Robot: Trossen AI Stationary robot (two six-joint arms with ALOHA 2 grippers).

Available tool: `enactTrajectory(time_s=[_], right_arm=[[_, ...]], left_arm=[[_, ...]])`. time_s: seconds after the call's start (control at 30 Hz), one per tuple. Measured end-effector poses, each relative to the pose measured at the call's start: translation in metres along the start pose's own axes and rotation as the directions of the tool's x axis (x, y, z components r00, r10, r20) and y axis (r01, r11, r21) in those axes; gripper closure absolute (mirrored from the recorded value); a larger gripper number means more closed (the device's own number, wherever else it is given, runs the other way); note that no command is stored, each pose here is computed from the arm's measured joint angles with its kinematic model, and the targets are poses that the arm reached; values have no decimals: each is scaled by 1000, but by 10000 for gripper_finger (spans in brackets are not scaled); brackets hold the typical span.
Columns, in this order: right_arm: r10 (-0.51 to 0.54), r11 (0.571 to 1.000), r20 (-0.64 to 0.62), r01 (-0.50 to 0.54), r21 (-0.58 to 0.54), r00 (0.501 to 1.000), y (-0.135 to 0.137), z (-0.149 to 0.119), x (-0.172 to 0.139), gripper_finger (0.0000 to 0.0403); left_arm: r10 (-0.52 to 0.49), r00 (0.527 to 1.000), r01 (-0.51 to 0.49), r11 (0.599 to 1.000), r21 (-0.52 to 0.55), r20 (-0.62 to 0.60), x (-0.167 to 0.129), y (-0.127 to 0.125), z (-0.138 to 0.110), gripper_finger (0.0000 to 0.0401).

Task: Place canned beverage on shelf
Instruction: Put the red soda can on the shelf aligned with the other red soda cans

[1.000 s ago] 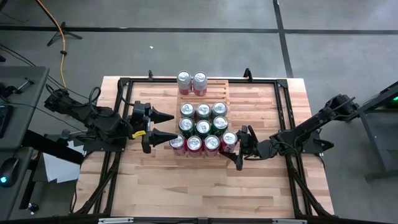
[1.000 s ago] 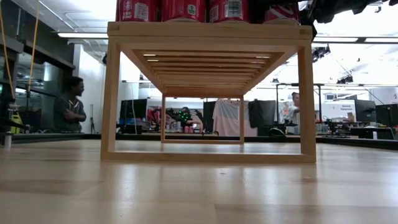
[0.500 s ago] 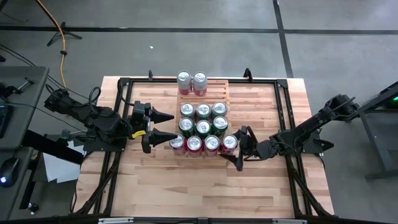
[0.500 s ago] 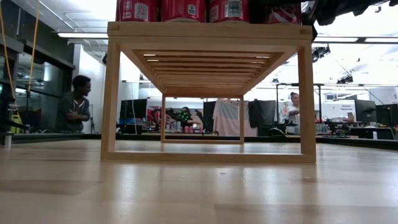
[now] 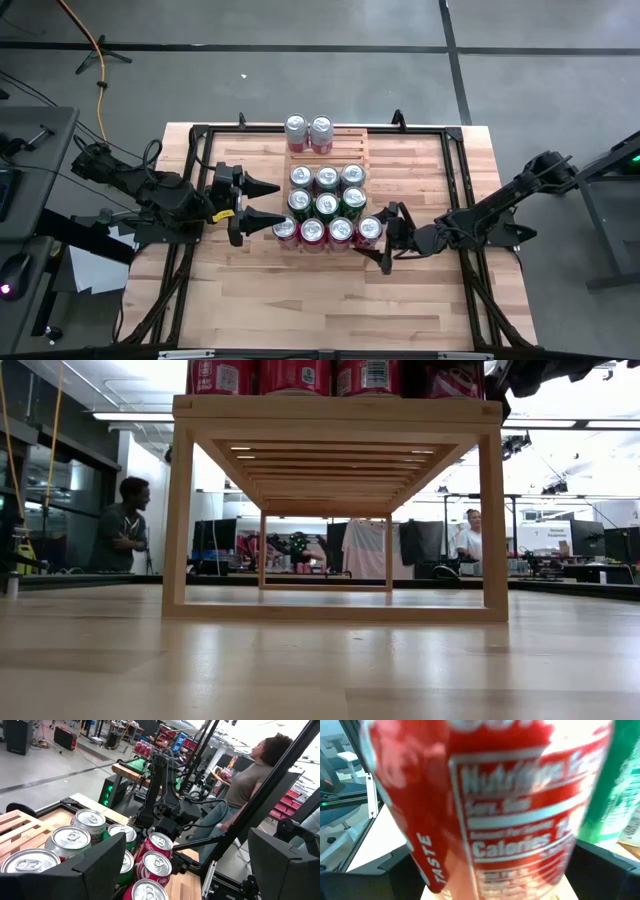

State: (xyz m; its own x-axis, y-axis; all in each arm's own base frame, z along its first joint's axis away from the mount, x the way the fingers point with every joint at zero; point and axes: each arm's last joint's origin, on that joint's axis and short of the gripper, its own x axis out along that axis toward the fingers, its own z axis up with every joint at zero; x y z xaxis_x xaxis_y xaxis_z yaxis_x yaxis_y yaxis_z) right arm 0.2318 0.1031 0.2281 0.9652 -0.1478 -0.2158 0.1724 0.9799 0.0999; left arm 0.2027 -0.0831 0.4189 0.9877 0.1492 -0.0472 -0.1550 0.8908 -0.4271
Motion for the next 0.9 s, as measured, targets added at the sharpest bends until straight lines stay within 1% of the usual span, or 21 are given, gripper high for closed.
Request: enactTrajectory(time_s=[0.33, 0.43, 0.6, 0.7, 0.9], right_arm=[[8, 1000, -8, -8, 5, 1000, -10, 14, -19, 20], [45, 999, -8, -44, 14, 999, -12, 17, -24, 20], [134, 991, -16, -134, 21, 991, -14, 23, -32, 20], [173, 985, -31, -173, 23, 984, -16, 25, -38, 20], [199, 978, -69, -194, 71, 978, -25, 28, -53, 20]], left_arm=[[0, 1000, 0, 1000, 1, 0, 0, 0, 0, 80], [0, 1000, 0, 1000, 1, 0, 0, 0, 0, 80], [0, 1000, 0, 1000, 2, 0, 0, 0, 0, 80], [-1, 1000, 1, 1000, 20, 1, 0, 0, 0, 80], [-10, 1000, 9, 1000, 10, 19, -7, 2, 6, 80]])
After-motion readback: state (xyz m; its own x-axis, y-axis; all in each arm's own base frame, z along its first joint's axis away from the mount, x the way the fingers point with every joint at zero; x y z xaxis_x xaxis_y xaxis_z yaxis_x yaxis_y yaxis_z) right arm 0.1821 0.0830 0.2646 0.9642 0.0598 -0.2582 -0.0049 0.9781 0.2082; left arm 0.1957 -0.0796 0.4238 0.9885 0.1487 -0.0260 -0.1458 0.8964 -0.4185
